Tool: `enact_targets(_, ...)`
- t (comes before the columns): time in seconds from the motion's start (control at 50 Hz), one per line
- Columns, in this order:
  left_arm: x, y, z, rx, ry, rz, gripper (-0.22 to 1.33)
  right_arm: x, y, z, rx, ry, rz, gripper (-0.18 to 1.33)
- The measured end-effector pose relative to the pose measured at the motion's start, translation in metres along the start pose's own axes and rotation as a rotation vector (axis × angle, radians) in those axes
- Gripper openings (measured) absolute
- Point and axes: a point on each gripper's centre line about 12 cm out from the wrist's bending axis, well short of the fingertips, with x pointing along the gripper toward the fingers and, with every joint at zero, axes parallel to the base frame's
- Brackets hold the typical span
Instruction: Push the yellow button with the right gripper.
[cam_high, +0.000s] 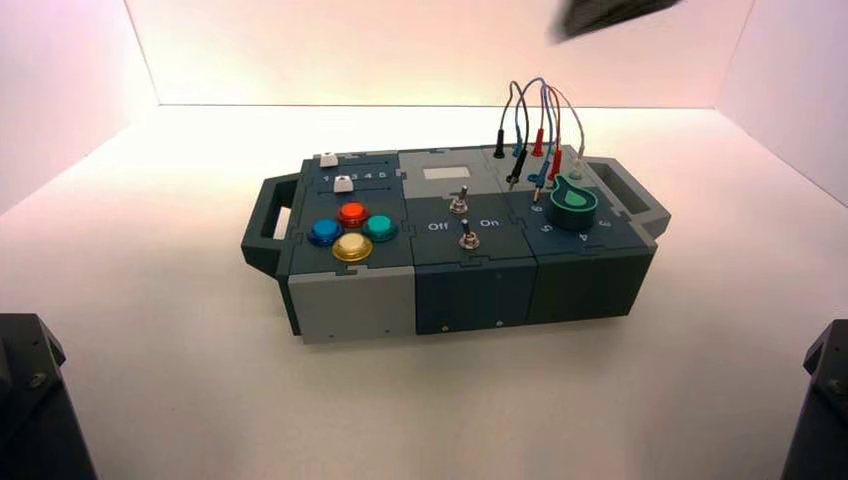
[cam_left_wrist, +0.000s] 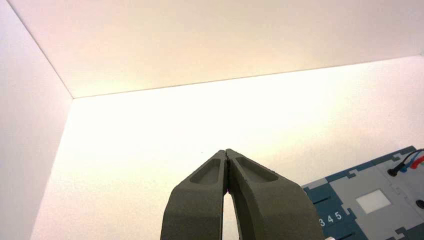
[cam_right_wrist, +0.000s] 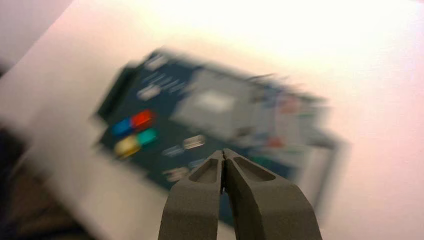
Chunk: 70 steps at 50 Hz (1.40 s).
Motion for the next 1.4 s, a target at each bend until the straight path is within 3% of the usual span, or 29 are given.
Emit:
enact_targets(0.14,0.003,0.000,-0.001,0.002,0.015,0.001,-0.16,0.029,0.032,0.009,-0.045,0.134,0.068,-0.14)
enact_targets(0.24,0.003,0.001,-0.001,0.001,0.020,0.001,-0.16,0.048,0.050,0.011,-0.085,0.229,0.089,-0.14)
enact_targets(0.56,0.003,0.001,-0.001,-0.002,0.021,0.003,-0.16,0.115,0.095,0.011,-0.180,0.487,0.104,-0.14)
enact_targets(0.94,0.002,0.002,0.000,-0.003,0.020,0.006,-0.16,0.145,0.113,0.007,-0.206,0.616,0.105,-0.14)
enact_targets(1.4,0.002,0.002,0.000,-0.005,0.020,0.007,-0.16,0.167,0.115,0.001,-0.207,0.678,0.101,-0.14)
